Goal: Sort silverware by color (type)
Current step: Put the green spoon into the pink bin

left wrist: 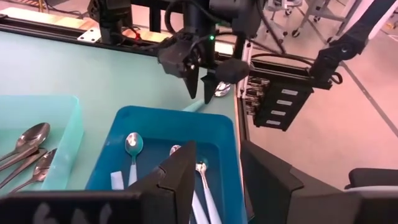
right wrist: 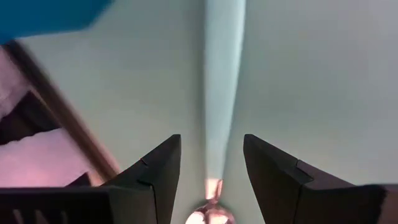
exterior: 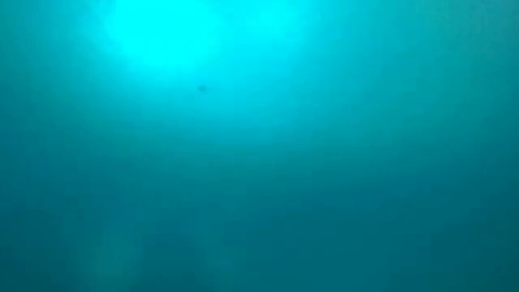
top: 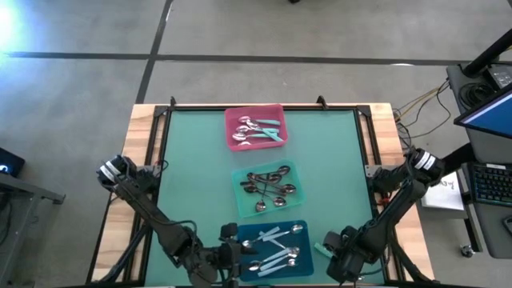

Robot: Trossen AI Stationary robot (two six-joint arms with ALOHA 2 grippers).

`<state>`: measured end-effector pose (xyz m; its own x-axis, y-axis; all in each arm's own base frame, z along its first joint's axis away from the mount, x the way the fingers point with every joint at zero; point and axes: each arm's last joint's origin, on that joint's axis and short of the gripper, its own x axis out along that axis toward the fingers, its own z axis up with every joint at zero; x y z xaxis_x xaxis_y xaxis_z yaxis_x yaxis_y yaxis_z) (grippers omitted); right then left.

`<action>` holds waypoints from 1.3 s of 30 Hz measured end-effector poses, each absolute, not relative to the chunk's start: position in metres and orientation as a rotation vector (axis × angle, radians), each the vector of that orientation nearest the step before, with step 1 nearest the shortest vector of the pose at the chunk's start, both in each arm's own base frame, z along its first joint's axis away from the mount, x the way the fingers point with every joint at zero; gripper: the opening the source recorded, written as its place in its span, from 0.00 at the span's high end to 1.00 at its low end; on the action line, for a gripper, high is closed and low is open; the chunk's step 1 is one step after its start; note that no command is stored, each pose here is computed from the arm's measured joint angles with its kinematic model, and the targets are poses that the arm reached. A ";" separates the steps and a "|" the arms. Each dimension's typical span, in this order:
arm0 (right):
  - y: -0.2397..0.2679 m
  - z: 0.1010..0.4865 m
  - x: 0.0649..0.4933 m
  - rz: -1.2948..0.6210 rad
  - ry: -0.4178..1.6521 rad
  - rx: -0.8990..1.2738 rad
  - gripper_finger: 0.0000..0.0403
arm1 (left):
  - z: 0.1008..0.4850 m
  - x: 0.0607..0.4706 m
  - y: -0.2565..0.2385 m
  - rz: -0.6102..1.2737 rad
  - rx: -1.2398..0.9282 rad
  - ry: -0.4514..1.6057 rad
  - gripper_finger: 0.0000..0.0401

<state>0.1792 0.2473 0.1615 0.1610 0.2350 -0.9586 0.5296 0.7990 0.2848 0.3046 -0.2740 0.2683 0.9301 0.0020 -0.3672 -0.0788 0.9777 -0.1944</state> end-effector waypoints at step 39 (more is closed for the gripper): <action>0.135 0.230 0.204 -0.463 1.349 0.276 0.92 | 0.261 0.281 -0.256 0.025 -0.048 0.658 0.72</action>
